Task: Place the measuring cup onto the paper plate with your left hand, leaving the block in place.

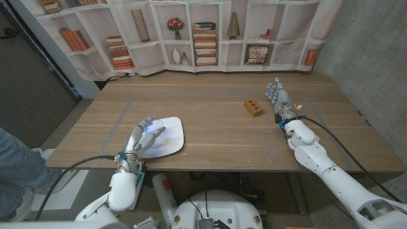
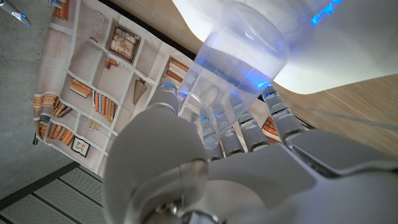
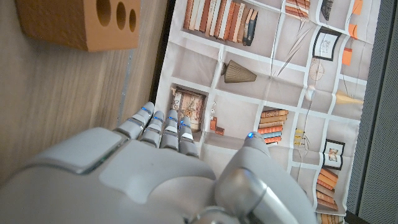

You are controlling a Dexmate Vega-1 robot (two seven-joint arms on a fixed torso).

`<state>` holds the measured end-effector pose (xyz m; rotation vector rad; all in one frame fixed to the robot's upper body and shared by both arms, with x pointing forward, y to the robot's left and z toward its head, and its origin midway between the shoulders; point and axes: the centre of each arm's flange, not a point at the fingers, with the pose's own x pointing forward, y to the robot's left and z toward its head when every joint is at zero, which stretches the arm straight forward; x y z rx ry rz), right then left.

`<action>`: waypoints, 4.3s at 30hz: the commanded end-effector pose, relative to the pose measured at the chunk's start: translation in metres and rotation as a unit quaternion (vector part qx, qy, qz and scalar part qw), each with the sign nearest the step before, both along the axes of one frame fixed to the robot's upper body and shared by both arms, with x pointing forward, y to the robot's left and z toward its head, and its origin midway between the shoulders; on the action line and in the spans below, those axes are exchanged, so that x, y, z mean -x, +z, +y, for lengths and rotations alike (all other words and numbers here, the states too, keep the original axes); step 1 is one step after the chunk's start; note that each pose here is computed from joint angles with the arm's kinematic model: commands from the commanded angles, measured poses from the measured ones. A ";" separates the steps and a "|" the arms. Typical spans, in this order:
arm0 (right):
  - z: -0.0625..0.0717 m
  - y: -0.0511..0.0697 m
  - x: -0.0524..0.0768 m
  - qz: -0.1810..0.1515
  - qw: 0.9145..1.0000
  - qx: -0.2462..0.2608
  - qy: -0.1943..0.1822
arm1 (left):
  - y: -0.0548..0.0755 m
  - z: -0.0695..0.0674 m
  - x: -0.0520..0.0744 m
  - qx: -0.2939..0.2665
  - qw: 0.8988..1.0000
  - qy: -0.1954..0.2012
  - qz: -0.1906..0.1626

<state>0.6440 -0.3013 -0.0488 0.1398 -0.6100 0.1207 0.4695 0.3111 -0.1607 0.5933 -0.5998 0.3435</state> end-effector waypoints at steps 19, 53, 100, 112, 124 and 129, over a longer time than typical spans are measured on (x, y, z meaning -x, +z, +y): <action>-0.002 0.000 0.000 -0.001 1.000 0.000 0.002 | 0.001 -0.002 0.003 -0.007 1.000 0.002 0.006; -0.006 0.001 -0.006 0.005 1.000 0.000 0.003 | 0.007 -0.001 0.002 0.004 1.000 -0.008 -0.001; -0.003 -0.005 -0.016 0.020 1.000 0.002 0.011 | 0.006 -0.001 0.007 0.029 0.999 0.006 -0.015; -0.003 -0.004 -0.016 0.020 1.000 0.005 0.012 | 0.005 0.007 0.011 0.021 0.999 0.026 0.004; -0.004 -0.008 -0.018 0.023 1.000 0.002 0.011 | 0.014 0.010 0.009 -0.003 0.998 0.056 0.018; -0.006 -0.010 -0.018 0.025 1.000 -0.002 0.009 | 0.016 0.009 0.006 -0.005 0.998 0.053 0.018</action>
